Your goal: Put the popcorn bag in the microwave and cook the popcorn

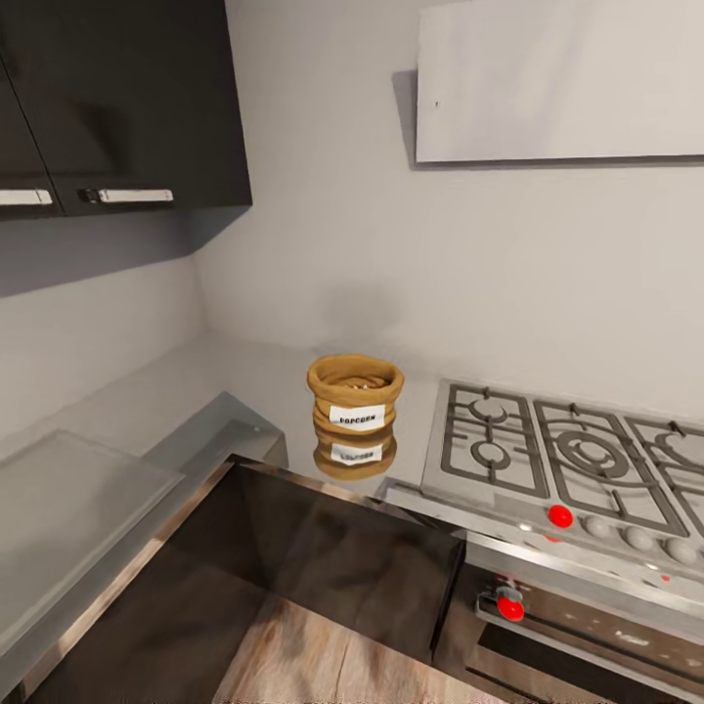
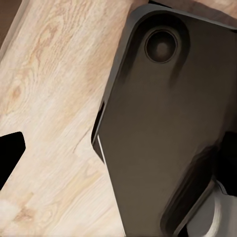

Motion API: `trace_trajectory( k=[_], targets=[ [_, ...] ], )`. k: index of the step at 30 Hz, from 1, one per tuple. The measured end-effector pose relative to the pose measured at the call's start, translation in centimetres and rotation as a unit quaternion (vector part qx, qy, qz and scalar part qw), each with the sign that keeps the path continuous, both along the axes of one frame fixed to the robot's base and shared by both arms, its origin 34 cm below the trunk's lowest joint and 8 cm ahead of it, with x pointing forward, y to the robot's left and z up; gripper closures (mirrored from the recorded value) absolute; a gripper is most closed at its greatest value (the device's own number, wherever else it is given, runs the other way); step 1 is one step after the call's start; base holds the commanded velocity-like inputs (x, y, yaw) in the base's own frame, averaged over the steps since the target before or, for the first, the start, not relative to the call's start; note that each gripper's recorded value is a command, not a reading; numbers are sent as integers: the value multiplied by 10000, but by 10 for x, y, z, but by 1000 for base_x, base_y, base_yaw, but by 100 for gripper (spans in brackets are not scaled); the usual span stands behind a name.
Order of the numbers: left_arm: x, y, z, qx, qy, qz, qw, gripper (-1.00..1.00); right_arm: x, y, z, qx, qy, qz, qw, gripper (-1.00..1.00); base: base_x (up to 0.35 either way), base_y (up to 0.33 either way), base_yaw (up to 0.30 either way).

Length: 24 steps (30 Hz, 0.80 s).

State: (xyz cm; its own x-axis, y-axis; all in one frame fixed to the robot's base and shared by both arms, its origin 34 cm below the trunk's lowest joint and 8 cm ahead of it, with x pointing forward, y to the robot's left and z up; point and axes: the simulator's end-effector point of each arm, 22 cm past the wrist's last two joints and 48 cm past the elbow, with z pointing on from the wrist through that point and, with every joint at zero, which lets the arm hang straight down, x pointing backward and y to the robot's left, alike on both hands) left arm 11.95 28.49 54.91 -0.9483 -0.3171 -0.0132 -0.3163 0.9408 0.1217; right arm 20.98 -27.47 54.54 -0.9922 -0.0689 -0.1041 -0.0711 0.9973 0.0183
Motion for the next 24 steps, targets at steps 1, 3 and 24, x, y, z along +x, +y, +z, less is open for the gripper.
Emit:
trace_trajectory(
  k=[1,3,24],
  targets=[
    [-1,0,0,2,8,-1,10000,-100,-1,0,0,1,10,0,10000,-100,0,0,0],
    [-2,2,0,9,24,-9,10000,-100,-2,1,0,3,28,-4,10000,-100,0,0,0],
    [-15,1,1,5,193,-13,9998,-100,-14,6,-3,39,174,28,9998,-100,0,0,0]
  ],
)
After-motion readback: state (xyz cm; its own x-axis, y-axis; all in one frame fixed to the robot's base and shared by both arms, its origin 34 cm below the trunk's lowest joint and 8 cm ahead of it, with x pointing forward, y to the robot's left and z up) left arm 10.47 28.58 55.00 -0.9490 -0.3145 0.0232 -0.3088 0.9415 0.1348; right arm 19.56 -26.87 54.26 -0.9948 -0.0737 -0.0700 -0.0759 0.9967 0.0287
